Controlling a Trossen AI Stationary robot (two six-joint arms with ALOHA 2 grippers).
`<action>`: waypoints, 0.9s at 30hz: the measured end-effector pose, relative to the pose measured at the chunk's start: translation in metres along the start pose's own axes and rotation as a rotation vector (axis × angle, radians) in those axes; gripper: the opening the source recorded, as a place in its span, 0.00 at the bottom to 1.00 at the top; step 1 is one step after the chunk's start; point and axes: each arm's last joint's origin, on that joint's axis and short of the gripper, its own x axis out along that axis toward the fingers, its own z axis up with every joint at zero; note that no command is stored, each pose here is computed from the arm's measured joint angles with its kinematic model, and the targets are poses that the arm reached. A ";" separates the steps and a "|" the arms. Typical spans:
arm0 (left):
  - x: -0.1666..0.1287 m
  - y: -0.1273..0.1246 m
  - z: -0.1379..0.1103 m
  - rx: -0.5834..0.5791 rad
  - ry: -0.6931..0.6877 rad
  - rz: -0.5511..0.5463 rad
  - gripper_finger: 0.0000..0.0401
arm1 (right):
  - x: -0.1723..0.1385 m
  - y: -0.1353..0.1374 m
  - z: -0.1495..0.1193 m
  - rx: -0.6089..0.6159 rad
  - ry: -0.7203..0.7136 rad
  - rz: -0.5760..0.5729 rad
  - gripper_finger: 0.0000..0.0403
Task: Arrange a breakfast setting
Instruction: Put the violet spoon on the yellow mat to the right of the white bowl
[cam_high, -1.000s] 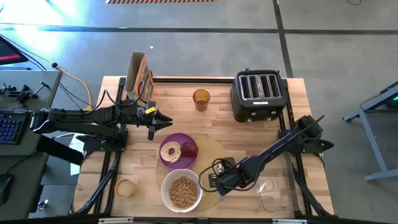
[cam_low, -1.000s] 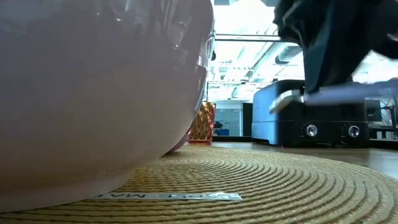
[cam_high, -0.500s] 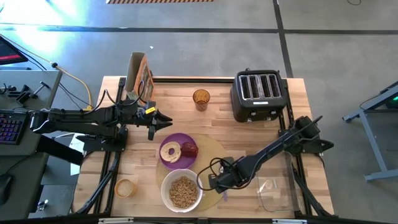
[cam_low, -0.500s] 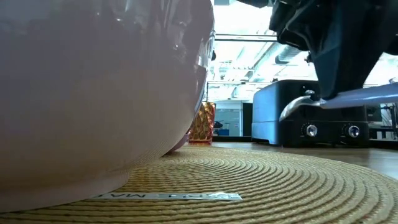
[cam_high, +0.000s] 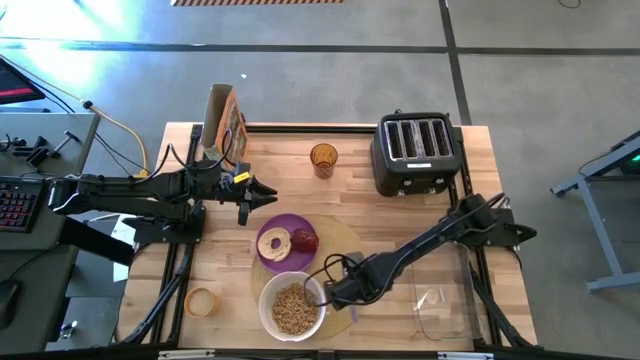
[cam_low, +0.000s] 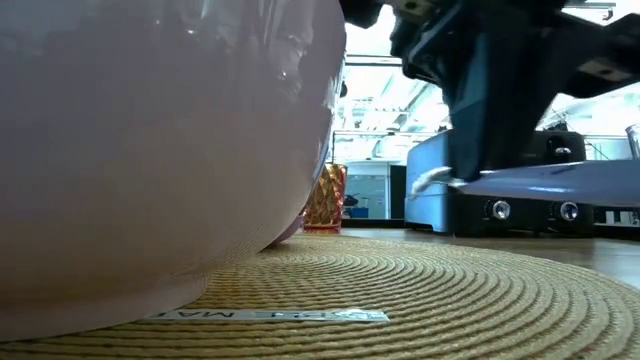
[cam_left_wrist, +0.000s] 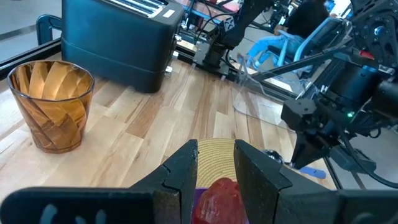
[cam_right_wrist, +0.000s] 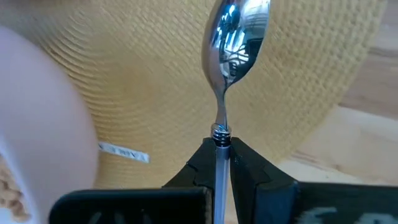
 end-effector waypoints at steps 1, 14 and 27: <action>0.000 0.000 0.000 0.000 0.000 0.000 0.24 | 0.000 0.001 0.000 0.000 -0.016 0.006 0.02; 0.000 0.000 0.000 0.000 0.000 0.000 0.24 | 0.023 0.010 -0.002 0.075 -0.106 0.079 0.02; 0.000 0.000 0.000 0.000 0.000 0.000 0.24 | 0.035 0.011 -0.004 0.100 -0.136 0.090 0.02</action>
